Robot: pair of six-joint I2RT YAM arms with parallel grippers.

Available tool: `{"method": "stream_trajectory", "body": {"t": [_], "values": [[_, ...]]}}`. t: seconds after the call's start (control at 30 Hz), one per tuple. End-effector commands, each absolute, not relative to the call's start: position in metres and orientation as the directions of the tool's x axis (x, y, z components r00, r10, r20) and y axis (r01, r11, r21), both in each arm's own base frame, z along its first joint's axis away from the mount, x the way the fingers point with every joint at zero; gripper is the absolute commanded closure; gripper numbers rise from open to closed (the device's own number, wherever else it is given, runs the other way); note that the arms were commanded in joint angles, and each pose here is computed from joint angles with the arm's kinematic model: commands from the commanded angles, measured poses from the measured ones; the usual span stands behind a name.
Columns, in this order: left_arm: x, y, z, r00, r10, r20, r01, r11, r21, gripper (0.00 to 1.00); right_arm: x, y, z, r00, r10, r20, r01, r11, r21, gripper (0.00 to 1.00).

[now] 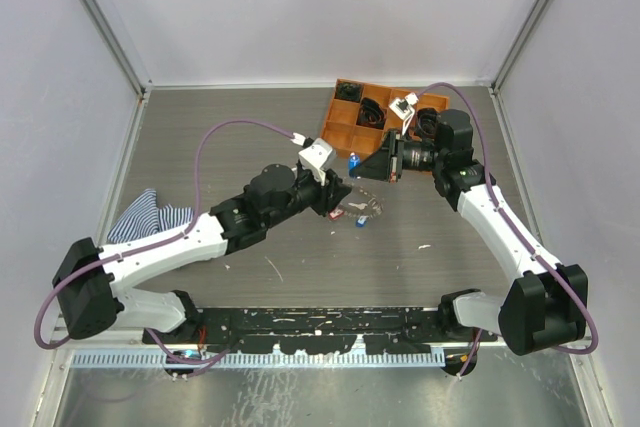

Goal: Remove the keys from the keyring

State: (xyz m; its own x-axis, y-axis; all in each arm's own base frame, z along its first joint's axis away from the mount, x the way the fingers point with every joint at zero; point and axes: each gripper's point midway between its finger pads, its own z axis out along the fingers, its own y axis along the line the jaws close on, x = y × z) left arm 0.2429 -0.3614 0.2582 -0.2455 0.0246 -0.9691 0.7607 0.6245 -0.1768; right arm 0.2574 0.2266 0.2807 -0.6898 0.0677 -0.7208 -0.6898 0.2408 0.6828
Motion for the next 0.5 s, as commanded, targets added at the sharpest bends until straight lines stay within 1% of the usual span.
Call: {"method": "stream_trajectory", "body": {"t": [0.0, 0.23, 0.43, 0.47], "values": [[0.248, -0.371, 0.292, -0.185, -0.041, -0.982, 0.777, 0.606, -0.171, 0.68, 0.255, 0.228, 0.311, -0.606, 0.087, -0.79, -0.765, 0.208, 0.61, 0.99], [0.247, -0.371, 0.294, -0.189, -0.052, -0.981, 0.776, 0.604, -0.181, 0.67, 0.255, 0.228, 0.31, -0.608, 0.089, -0.789, -0.763, 0.209, 0.611, 0.99], [0.244, -0.367, 0.291, -0.189, -0.039, -0.981, 0.776, 0.607, -0.174, 0.65, 0.256, 0.228, 0.31, -0.608, 0.091, -0.789, -0.762, 0.213, 0.612, 0.99], [0.24, -0.362, 0.302, -0.17, -0.061, -0.984, 0.781, 0.601, -0.172, 0.65, 0.256, 0.228, 0.31, -0.61, 0.091, -0.787, -0.76, 0.212, 0.614, 0.99]]}}
